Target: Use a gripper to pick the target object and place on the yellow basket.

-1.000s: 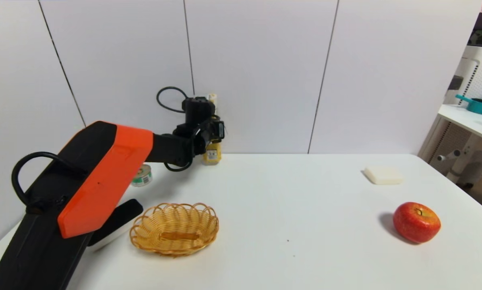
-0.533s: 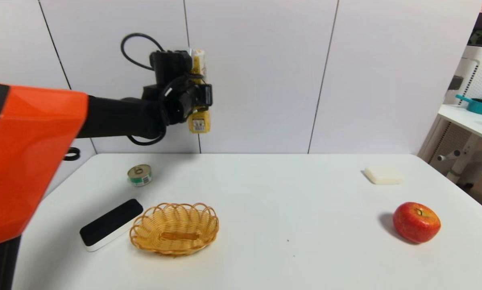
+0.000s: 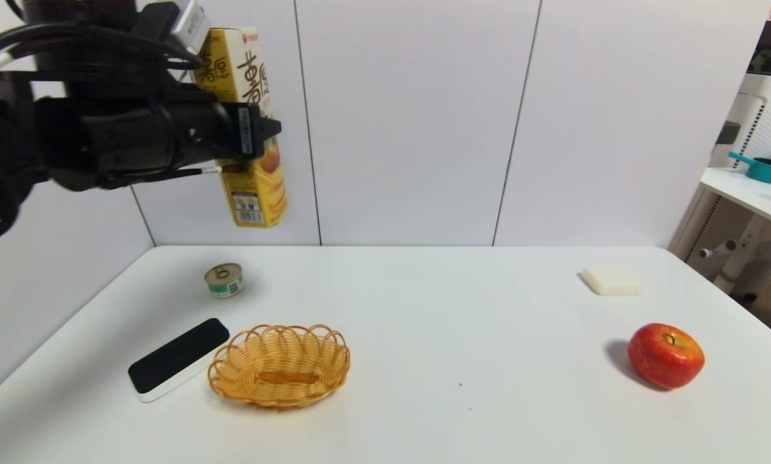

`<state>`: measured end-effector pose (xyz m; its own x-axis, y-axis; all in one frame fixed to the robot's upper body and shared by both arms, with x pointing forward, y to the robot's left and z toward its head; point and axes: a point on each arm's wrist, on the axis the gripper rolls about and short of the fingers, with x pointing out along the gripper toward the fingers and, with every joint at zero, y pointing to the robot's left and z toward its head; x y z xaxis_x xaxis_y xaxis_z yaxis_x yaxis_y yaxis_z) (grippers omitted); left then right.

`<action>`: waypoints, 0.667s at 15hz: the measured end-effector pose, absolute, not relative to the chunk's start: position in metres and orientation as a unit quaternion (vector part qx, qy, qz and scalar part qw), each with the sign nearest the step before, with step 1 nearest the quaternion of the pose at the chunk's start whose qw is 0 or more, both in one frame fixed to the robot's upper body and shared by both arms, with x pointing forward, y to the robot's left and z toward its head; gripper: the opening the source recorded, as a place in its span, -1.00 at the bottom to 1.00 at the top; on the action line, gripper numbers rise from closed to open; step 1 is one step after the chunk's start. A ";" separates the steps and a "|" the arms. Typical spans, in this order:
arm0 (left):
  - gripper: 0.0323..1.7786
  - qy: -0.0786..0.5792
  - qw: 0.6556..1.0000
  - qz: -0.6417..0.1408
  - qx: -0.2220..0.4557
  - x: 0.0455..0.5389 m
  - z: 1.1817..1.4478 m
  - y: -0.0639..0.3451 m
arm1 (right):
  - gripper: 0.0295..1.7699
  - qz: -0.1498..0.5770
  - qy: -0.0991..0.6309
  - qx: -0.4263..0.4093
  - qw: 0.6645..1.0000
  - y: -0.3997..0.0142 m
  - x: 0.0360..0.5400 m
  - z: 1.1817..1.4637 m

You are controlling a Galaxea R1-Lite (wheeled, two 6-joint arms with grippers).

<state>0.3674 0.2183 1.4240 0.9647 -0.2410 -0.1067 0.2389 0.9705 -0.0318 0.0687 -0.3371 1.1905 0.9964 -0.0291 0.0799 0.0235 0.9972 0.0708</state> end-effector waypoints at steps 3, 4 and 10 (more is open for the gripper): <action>0.03 0.079 0.968 -0.236 -0.017 0.329 1.404 0.244 | 0.92 -0.013 -0.040 0.035 0.998 -0.337 0.069 1.191; 0.03 0.087 0.958 -0.274 -0.020 0.320 1.393 0.251 | 0.92 -0.013 -0.041 0.035 0.998 -0.337 0.069 1.191; 0.03 0.072 0.920 -0.385 -0.001 0.295 1.324 0.266 | 0.92 -0.013 -0.040 0.035 0.998 -0.337 0.069 1.191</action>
